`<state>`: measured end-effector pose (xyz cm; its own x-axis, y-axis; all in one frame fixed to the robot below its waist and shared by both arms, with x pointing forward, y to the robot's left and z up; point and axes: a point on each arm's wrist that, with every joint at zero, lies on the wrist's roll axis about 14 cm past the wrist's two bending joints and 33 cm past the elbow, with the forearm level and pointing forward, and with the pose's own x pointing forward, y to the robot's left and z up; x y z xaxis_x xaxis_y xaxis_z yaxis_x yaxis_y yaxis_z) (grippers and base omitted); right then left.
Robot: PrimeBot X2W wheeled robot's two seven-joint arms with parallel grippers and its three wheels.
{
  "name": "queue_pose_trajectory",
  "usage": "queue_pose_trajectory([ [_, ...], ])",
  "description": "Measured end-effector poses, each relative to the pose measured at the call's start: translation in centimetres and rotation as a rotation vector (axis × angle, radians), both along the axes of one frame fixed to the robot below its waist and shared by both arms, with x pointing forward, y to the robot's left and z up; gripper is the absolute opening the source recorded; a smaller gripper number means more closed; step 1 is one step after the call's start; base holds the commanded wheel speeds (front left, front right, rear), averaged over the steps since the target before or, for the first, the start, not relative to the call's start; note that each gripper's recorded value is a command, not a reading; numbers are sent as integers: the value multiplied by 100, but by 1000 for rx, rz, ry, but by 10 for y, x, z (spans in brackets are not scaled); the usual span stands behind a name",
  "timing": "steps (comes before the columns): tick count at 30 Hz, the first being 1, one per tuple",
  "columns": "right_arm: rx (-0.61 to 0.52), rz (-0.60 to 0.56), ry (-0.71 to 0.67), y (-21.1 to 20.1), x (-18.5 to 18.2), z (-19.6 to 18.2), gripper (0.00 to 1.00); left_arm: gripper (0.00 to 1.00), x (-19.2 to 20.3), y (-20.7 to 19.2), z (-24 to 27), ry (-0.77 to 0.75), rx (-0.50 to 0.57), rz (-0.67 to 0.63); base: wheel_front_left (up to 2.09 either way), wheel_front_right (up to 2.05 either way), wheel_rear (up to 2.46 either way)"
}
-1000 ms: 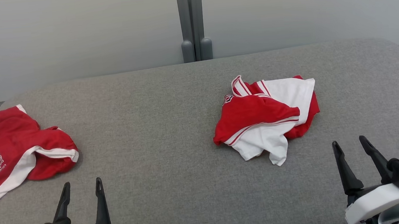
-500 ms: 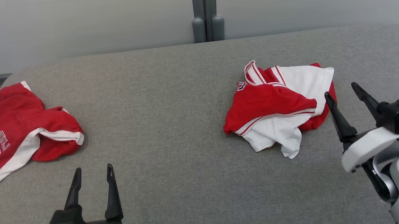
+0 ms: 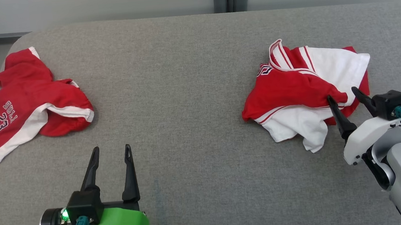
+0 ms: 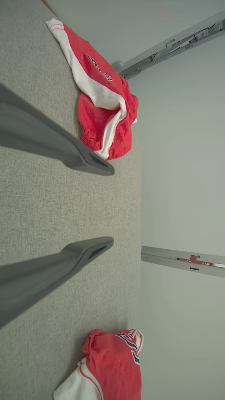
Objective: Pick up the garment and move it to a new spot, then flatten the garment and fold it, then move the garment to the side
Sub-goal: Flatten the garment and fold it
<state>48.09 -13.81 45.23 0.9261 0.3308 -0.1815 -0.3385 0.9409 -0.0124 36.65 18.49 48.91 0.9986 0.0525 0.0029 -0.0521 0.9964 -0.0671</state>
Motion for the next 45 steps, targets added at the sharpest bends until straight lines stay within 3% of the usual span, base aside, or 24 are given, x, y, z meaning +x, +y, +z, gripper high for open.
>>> queue_pose_trajectory([
  [4, 23, 12, 75, 10, -1, -24, 100, 100, -1, 4, -7, 21, 6, 15, 0, 0, 0],
  [5, 34, 14, 93, 14, -1, -29, 89, 100, -1, 5, -7, 20, 7, 16, 0, 0, 0],
  [6, 44, 16, 108, 16, -2, -33, 15, 100, -1, 6, -8, 21, 8, 19, 0, 0, 0],
  [7, 54, 19, 124, 20, -3, -37, 0, 100, -2, 7, -8, 23, 8, 22, 0, 0, 0],
  [13, 77, 37, 94, 28, -1, -26, 0, 100, -4, 9, -7, 18, 11, 27, 0, 0, 0],
  [20, 97, 93, -87, 43, 14, 35, 0, 100, -7, 8, -1, 0, 5, 23, 0, 0, 0],
  [28, 112, 335, -171, 137, -2, 63, 0, 100, -17, 18, 1, -6, -1, 54, 0, 0, 0],
  [35, 135, 562, -96, 224, -47, 42, 0, 100, -24, 27, -2, 6, -5, 93, 0, 0, 0],
  [44, 127, 800, 84, 278, -135, -12, 0, 100, -23, 27, -7, 23, -15, 110, 0, 0, 0],
  [45, 129, 812, 93, 280, -141, -14, 50, 100, -23, 27, -7, 23, -16, 110, 0, 0, 0],
])
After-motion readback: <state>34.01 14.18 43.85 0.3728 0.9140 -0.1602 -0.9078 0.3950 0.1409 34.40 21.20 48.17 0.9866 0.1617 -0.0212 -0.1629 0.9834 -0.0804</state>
